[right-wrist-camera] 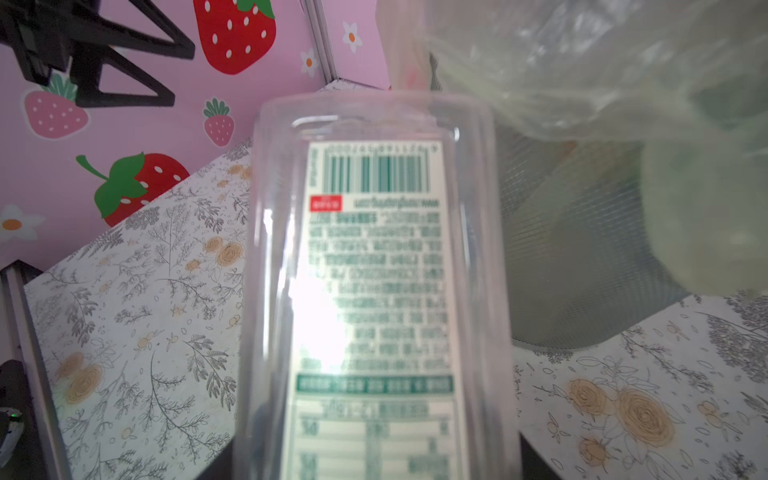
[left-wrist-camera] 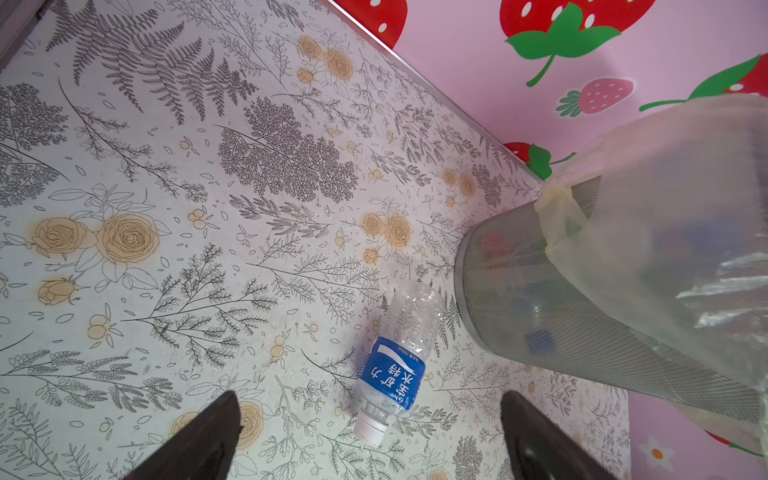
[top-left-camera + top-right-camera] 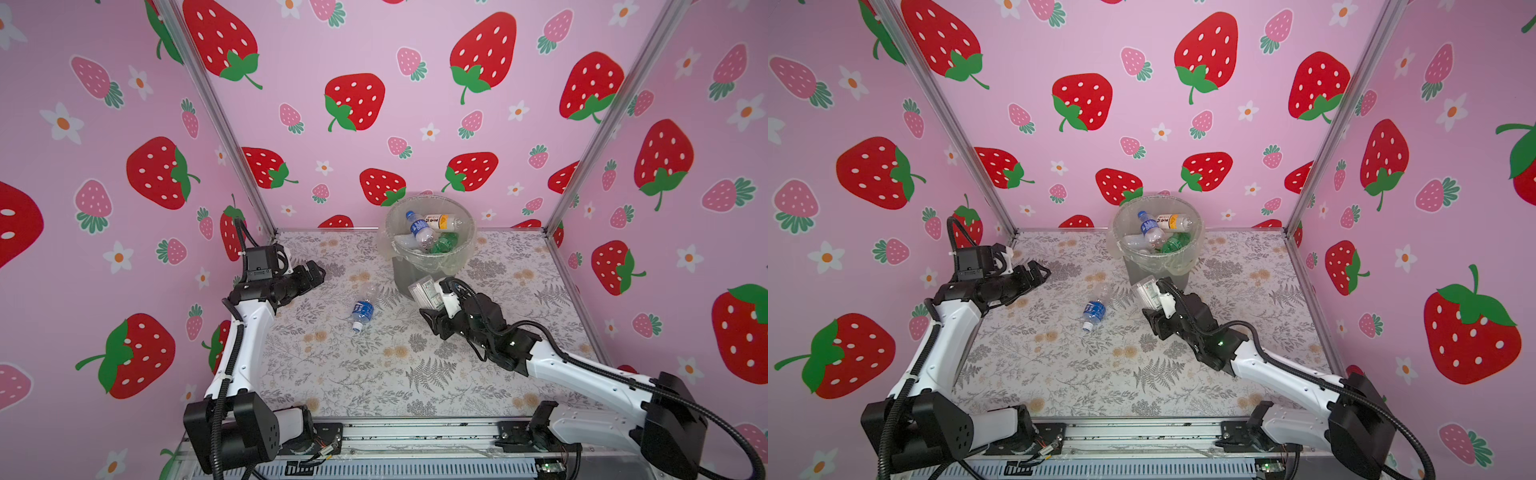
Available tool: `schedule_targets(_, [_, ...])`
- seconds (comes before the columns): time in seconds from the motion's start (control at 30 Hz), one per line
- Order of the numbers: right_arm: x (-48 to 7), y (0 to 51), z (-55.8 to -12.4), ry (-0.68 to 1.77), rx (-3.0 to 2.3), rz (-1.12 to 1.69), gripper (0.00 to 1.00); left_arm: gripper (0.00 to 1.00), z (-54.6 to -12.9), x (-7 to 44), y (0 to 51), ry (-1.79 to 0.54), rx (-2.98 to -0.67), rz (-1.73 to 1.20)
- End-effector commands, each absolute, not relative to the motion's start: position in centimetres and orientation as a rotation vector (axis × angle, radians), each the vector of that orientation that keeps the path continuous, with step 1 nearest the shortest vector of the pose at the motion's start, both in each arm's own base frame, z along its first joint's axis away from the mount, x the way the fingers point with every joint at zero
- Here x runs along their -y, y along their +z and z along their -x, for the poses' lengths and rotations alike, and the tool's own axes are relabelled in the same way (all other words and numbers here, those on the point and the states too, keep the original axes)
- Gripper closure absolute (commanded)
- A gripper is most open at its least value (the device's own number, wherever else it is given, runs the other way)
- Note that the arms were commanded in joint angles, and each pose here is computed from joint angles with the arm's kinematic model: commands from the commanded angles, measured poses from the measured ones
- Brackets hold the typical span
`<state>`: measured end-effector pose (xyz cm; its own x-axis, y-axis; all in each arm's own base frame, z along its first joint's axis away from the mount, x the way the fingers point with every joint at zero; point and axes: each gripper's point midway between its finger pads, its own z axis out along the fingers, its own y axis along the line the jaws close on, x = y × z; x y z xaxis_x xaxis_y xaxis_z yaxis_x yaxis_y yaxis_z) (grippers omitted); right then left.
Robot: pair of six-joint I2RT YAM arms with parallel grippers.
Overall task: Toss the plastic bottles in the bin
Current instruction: 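Lift the green-label bottle upright with the right gripper, then move the green-label bottle over the bin and open the right gripper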
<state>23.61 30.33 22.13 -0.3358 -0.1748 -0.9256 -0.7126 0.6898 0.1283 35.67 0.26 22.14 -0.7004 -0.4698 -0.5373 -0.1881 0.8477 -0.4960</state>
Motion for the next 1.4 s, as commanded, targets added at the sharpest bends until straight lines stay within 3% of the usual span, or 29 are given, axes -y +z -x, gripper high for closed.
schedule_targets(0.0, [-28.4,23.0,-23.4,0.619,-1.881,0.616,0.41,0.01,-35.9,-0.2,22.6,-0.556,-2.322,0.467])
schedule_targets(0.33, [-23.8,28.6,-22.3,0.611,-1.738,0.473,0.41,0.01,-35.9,-0.1,22.6,-0.564,-2.321,0.466])
schedule_targets(0.83, [-23.6,31.1,-22.8,0.599,-1.694,0.441,0.41,0.01,-35.9,-0.1,22.7,-0.564,-2.318,0.463])
schedule_targets(1.03, [-24.7,35.1,-25.7,0.480,-1.680,0.385,0.41,0.01,-36.0,0.0,22.7,-0.575,-2.318,0.461])
schedule_targets(1.13, [-26.1,38.6,-29.6,0.366,-1.680,0.337,0.40,0.01,-36.0,0.0,22.7,-0.578,-2.320,0.462])
schedule_targets(1.23, [-28.2,40.3,-35.1,0.300,-1.761,0.333,0.31,0.01,-36.0,0.1,22.8,-0.577,-2.318,0.458])
schedule_targets(1.33, [-29.5,40.1,-37.9,0.304,-1.835,0.324,0.12,0.01,-35.9,0.1,22.7,-0.575,-2.323,0.456])
schedule_targets(1.37, [-29.6,40.2,-37.7,0.321,-1.831,0.324,0.01,0.01,-35.8,0.0,22.7,-0.575,-2.323,0.460])
